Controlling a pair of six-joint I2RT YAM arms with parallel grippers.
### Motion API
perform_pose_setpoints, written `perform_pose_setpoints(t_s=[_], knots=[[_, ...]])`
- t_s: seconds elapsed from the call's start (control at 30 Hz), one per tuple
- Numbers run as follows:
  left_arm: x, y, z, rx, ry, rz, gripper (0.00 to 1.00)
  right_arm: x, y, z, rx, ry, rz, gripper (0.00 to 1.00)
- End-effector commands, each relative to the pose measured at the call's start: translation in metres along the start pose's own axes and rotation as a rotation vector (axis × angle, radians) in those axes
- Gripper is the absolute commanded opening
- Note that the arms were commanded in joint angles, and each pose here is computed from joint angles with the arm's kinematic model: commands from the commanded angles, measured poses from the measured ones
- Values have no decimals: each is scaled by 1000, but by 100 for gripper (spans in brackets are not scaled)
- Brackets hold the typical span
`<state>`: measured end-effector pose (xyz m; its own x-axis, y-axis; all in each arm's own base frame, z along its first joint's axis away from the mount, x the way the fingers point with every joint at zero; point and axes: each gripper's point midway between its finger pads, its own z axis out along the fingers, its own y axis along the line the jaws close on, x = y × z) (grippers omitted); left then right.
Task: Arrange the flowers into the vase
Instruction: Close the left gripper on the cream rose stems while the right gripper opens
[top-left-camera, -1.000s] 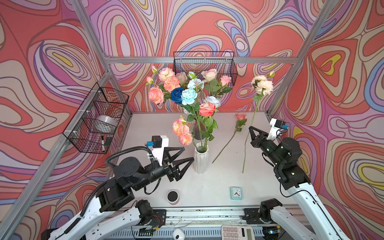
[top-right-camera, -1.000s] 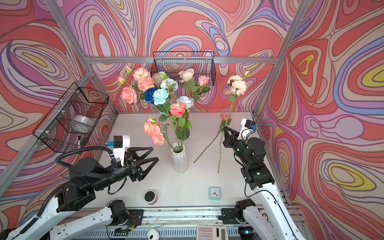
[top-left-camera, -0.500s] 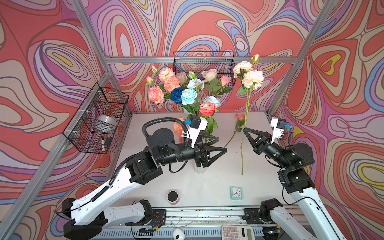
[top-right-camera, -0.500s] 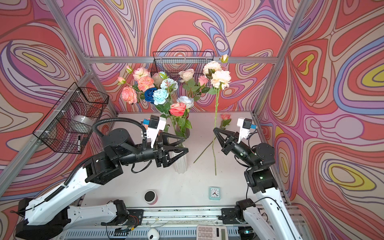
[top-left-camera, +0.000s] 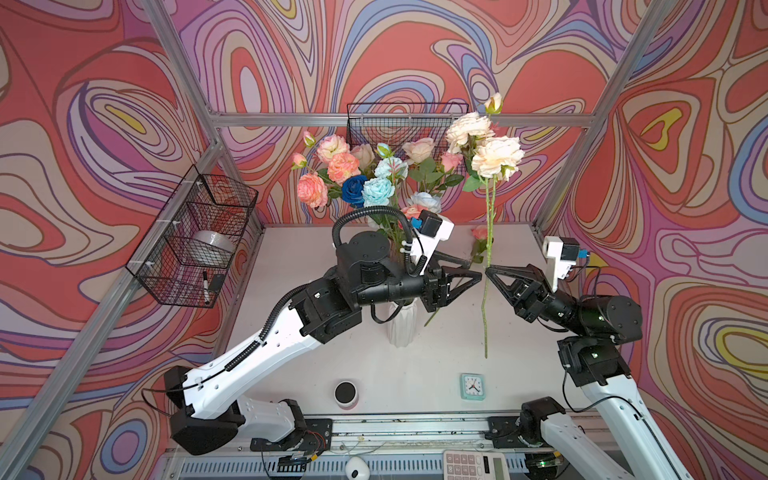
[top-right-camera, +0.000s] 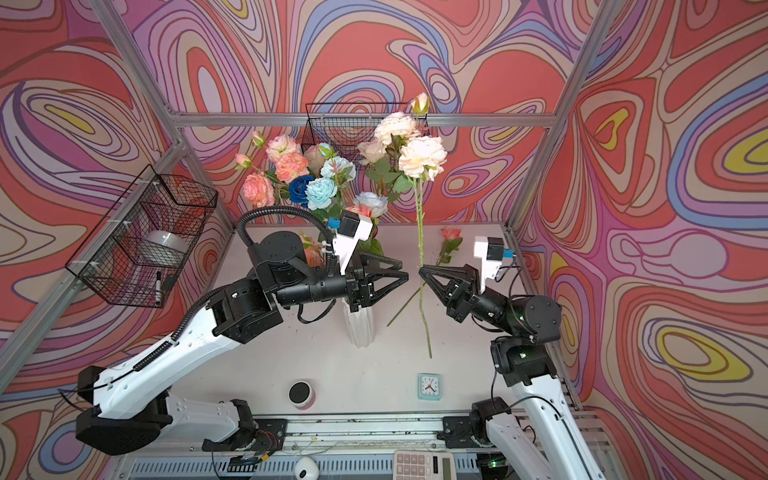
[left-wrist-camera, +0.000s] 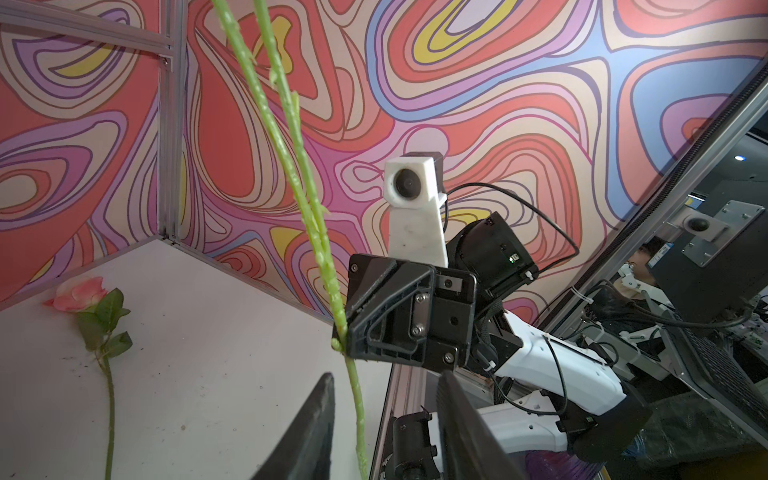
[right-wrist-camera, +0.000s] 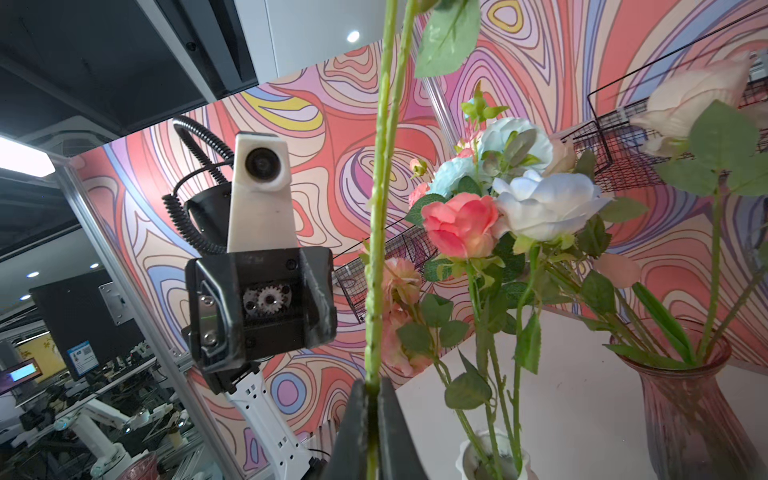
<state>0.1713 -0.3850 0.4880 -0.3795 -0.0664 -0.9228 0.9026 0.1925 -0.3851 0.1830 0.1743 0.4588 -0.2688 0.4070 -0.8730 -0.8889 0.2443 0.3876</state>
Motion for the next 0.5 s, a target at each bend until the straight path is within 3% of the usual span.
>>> perform_pose_setpoints(t_s=[0.0,0.47], knots=[[-7,-6,4,21,-5,27,41,2,16,-1,-73,22,-23,0],[-8,-7,18,56,0,22,33,19,21,-1,-133,102,-6,0]])
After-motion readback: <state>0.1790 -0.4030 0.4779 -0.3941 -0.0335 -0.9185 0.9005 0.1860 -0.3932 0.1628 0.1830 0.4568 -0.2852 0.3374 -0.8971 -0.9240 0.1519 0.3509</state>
